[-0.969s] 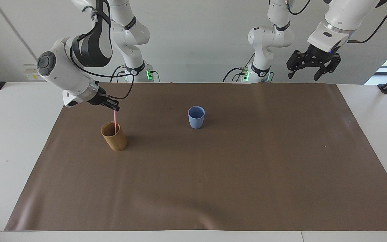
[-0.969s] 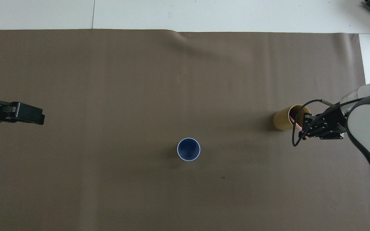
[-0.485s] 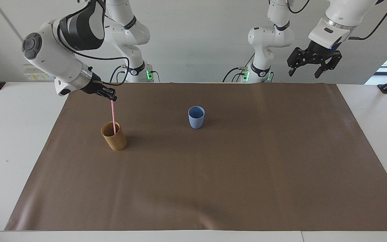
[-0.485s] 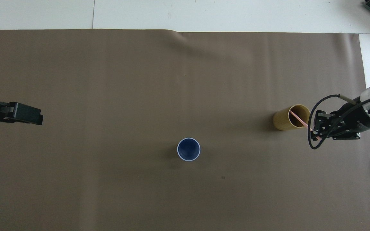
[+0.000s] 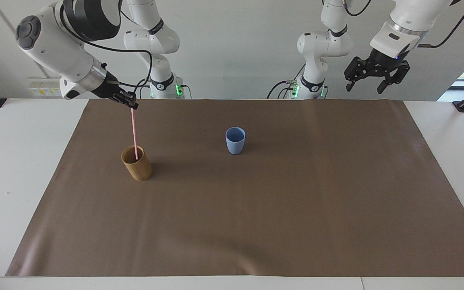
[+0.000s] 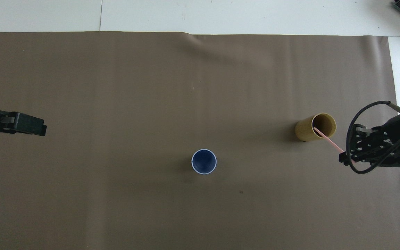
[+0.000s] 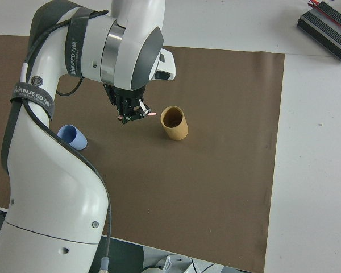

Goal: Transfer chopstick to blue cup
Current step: 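Grasp the pink chopstick and lift it from the tube with the right gripper, then carry the chopstick with the right gripper over the blue cup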

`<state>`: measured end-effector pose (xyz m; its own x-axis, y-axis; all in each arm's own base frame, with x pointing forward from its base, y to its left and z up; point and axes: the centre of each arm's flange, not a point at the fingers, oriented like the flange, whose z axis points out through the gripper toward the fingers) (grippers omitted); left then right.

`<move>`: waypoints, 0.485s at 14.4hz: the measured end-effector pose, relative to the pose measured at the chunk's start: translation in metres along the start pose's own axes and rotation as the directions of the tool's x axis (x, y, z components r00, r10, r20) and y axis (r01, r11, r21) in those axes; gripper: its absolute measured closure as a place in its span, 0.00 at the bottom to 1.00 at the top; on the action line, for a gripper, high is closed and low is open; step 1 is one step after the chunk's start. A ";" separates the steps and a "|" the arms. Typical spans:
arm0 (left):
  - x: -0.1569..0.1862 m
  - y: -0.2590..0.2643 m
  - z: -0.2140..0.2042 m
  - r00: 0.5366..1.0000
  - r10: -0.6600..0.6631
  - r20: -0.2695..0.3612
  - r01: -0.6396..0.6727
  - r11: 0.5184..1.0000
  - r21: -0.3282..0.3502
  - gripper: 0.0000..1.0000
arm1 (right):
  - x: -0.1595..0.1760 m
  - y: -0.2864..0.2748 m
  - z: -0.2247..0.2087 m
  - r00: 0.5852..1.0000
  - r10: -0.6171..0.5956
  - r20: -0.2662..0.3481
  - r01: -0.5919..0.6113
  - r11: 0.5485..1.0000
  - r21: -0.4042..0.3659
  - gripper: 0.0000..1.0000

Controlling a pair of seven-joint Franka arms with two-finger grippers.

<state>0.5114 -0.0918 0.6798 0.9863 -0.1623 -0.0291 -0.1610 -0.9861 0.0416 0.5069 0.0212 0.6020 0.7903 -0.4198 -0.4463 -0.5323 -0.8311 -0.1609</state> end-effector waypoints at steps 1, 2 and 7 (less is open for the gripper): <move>0.000 0.000 0.000 1.000 0.006 0.000 -0.006 1.000 0.000 0.00 | -0.004 -0.006 0.001 0.999 0.032 0.019 -0.033 0.999 0.022 0.92; 0.000 0.000 0.000 1.000 0.010 0.000 -0.010 1.000 0.000 0.00 | -0.009 -0.014 0.003 0.997 0.061 0.037 -0.062 0.997 0.037 0.92; 0.000 0.000 0.000 0.999 0.043 0.000 -0.043 0.999 0.000 0.00 | -0.060 -0.103 0.036 0.980 0.195 0.045 -0.199 0.976 0.086 0.92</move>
<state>0.5114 -0.0918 0.6798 0.9786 -0.2041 -0.0274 -0.2028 -0.9783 0.0428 0.5033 0.1457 0.6137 0.6567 -0.5573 -0.5081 -0.7026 -0.6968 -0.1439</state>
